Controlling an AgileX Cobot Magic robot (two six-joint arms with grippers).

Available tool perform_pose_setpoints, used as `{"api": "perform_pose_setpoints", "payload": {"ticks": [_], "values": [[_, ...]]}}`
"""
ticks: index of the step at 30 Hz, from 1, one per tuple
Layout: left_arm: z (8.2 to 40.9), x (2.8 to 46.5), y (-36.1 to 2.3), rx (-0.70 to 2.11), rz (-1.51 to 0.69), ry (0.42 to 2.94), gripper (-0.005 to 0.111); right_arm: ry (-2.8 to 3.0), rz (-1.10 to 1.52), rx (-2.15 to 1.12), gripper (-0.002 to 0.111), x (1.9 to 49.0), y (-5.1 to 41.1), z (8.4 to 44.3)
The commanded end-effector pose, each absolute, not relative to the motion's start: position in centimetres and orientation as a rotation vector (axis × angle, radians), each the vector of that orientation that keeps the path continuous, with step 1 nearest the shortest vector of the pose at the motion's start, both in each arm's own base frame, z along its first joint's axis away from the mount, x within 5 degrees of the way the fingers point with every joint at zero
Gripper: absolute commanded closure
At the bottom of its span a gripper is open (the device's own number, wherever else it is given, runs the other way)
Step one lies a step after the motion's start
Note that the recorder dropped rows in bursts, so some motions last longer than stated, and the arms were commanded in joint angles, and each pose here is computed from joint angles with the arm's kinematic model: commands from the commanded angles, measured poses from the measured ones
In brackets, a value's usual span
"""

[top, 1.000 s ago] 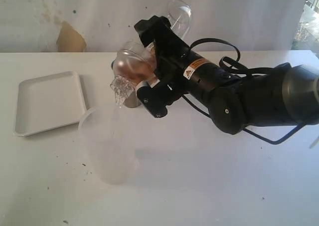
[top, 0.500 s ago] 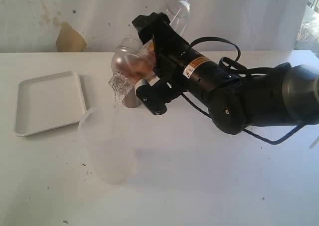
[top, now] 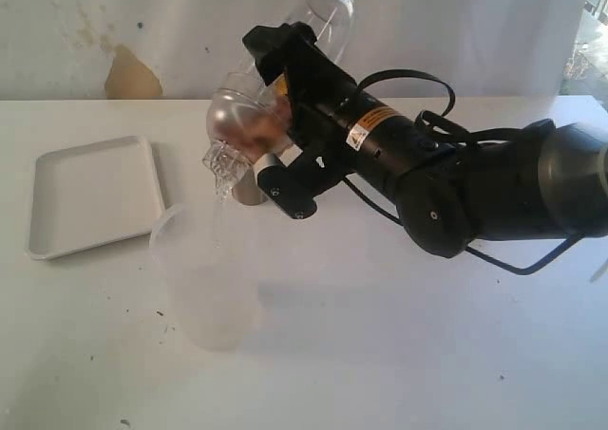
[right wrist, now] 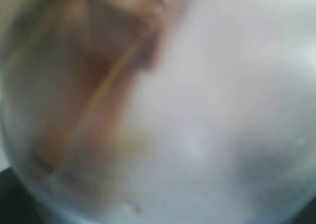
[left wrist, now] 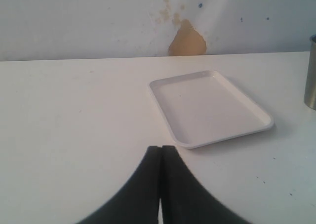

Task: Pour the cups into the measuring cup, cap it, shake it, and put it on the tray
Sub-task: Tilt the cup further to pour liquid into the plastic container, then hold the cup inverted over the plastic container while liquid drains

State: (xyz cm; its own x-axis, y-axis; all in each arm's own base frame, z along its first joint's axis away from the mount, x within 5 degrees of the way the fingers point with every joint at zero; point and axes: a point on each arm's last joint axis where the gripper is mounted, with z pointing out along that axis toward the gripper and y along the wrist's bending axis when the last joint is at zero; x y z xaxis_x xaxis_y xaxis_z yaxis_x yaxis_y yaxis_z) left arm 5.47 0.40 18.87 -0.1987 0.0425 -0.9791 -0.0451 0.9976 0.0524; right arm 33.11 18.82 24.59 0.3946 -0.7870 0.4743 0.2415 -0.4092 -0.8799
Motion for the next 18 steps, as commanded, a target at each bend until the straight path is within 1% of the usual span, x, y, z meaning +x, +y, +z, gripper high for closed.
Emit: {"api": "perform_pose_setpoints", "payload": {"ticks": [1,18], "values": [[18.79,5.47,0.38,-0.007,0.073,1.764,0.107,0.46,-1.286,-1.527,0.108,33.12,18.75,26.01],[18.79,5.47,0.38,-0.007,0.073,1.764,0.107,0.435,-1.29,-1.535,0.108,33.06,18.86,26.01]]}}
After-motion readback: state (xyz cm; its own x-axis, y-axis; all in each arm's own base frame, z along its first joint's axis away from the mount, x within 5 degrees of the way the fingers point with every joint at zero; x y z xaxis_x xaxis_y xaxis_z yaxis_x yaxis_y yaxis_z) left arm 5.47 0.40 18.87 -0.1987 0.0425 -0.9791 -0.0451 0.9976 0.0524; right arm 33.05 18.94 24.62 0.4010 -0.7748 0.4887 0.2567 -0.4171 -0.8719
